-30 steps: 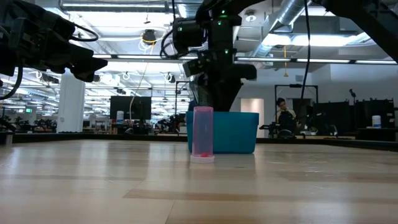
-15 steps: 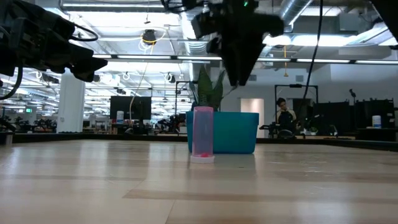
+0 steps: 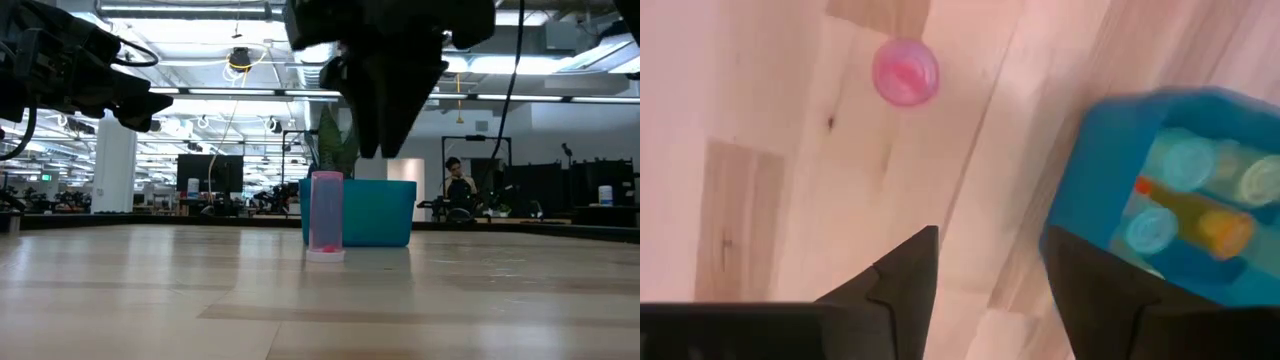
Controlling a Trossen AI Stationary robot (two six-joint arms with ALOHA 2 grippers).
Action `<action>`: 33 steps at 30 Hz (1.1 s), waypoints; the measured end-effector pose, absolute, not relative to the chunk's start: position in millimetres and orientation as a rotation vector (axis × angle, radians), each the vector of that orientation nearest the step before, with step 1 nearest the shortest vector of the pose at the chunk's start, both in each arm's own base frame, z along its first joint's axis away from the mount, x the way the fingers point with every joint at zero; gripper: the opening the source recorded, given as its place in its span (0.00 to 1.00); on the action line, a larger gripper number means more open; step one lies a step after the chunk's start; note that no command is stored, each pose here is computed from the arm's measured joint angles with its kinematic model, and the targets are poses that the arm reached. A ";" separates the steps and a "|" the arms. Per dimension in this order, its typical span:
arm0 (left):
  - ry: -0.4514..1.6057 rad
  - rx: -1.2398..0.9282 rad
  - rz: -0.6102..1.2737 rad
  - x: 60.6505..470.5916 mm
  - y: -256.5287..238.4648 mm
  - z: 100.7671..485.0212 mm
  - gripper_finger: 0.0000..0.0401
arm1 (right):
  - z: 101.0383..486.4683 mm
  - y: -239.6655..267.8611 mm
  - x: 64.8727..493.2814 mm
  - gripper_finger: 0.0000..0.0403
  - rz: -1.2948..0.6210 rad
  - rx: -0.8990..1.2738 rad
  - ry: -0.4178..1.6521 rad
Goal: Pick and place pill bottles into a basket
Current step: Put the pink pill bottle into the blue container
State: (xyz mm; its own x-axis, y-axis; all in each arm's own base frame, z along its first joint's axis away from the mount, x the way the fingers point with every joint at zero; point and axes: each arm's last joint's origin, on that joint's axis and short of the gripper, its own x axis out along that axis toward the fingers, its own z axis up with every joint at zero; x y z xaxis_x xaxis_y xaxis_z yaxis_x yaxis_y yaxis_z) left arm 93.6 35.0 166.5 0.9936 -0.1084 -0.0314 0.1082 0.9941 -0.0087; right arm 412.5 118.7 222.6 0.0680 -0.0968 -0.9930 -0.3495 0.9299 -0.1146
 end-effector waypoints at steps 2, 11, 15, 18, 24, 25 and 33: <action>0.032 -0.007 -0.108 93.6 35.0 166.5 0.53 | 220.5 120.0 417.0 0.46 0.204 -0.339 1.475; 0.031 -0.007 -0.109 93.6 35.0 166.5 0.53 | 210.7 128.2 422.6 0.50 0.276 -0.261 1.457; 0.032 -0.007 -0.109 93.6 35.0 166.5 0.53 | 202.6 132.3 424.8 0.49 0.290 -0.259 1.461; 0.031 -0.007 -0.108 93.6 35.0 166.5 0.53 | 200.3 134.1 426.5 0.49 0.305 -0.248 1.454; 0.032 -0.007 -0.108 93.6 35.0 166.5 0.53 | 199.6 134.0 428.0 0.49 0.298 -0.250 1.443; 0.032 -0.007 -0.108 93.6 35.0 166.5 0.53 | 199.7 134.1 428.3 0.49 0.293 -0.256 1.439; 0.031 -0.007 -0.108 93.6 35.0 166.5 0.53 | 190.1 137.3 434.0 0.49 0.285 -0.267 1.418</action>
State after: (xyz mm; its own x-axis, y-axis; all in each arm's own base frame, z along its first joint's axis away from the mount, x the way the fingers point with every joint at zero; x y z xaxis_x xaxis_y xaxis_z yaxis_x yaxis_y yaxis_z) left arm 93.6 35.0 166.5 0.9936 -0.1082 -0.0311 0.1080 0.9941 -0.0084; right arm 434.0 137.3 190.1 0.1295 0.0356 -0.9909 -0.3503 0.9366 -0.0121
